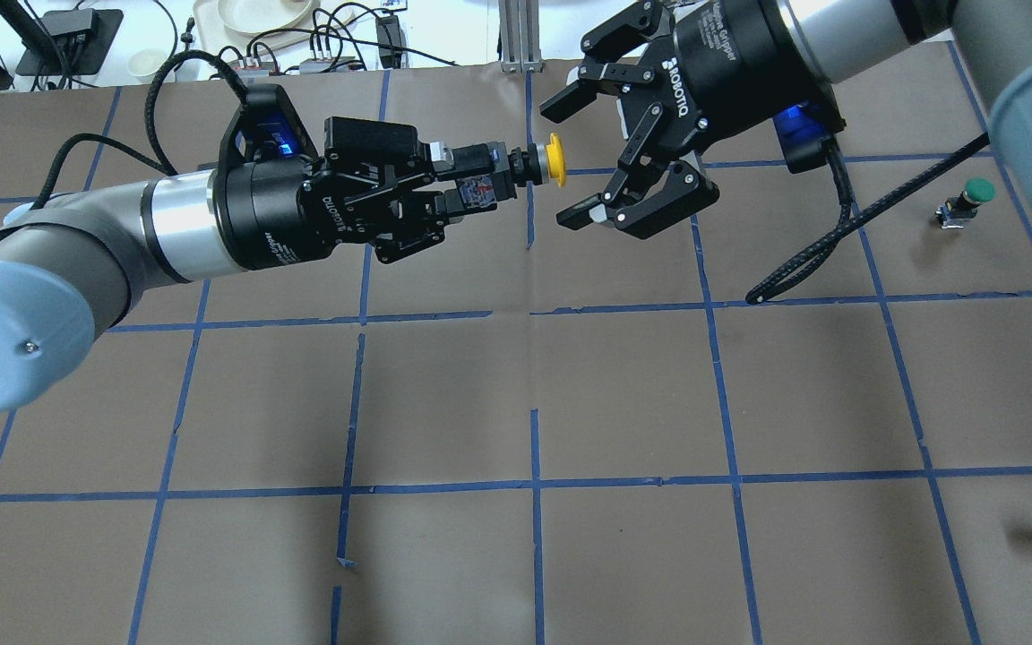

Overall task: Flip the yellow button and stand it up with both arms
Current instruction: 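Grasp the yellow cap with the right gripper and open the left gripper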

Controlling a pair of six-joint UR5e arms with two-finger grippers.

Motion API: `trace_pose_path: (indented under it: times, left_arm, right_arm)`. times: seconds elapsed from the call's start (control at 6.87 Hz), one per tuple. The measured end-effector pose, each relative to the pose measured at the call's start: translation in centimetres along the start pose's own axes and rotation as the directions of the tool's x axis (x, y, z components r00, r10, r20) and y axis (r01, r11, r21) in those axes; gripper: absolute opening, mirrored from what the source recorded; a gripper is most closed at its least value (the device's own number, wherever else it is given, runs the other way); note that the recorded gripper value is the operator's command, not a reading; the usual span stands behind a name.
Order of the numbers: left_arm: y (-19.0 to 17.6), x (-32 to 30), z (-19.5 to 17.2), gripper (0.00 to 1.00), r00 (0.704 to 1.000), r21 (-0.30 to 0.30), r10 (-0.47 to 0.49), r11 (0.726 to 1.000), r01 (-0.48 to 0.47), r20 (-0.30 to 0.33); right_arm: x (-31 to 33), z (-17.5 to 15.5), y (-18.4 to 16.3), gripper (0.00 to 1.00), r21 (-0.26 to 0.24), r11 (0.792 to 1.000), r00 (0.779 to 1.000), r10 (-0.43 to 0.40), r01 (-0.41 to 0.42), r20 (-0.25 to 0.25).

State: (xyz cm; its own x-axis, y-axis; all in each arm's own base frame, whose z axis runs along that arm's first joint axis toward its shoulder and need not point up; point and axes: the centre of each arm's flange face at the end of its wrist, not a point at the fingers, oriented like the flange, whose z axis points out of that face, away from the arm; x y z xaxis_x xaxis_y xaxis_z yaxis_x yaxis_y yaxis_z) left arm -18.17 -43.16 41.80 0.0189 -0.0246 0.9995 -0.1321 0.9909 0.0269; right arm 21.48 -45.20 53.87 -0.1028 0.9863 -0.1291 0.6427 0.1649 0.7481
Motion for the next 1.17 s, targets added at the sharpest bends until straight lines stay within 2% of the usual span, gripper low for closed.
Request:
trace_pose_path:
  times: [0.15,0.44,0.58,0.73,0.87,1.02,1.17]
  left_arm:
    - [0.05,0.09,0.0,0.09,1.0,0.0,0.001,1.0,-0.001,0.0]
    - [-0.03,-0.03,0.0,0.09,1.0,0.0,-0.001,1.0,0.001,0.0]
    - [-0.05,-0.05,0.0,0.09,1.0,0.0,-0.001,1.0,0.001,0.0]
    - [-0.02,-0.01,0.0,0.09,1.0,0.0,0.0,1.0,0.0,0.0]
    - [0.02,0.03,0.0,0.21,1.0,0.0,0.001,1.0,-0.001,0.0]
    - [0.07,0.07,0.0,0.64,1.0,-0.001,0.002,1.0,-0.002,0.001]
    - [0.1,0.06,0.01,1.0,1.0,-0.002,0.002,1.0,-0.002,0.003]
  right_arm:
    - [0.14,0.01,0.12,0.56,-0.006,1.0,1.0,0.0,0.0,0.001]
    - [0.13,0.07,0.18,0.18,-0.021,1.0,1.0,0.003,-0.003,0.001]
    - [0.11,0.09,0.13,0.08,-0.023,1.0,1.0,0.005,-0.005,0.001]
    - [0.07,0.12,0.09,0.08,-0.024,1.0,1.0,0.006,-0.006,0.0]
    - [0.03,0.13,0.04,0.07,-0.024,1.0,1.0,0.008,-0.008,0.0]
    - [0.01,0.12,0.0,0.07,-0.025,1.0,1.0,0.009,-0.009,0.001]
    - [-0.01,0.11,-0.01,0.06,-0.025,1.0,1.0,0.014,-0.014,0.001]
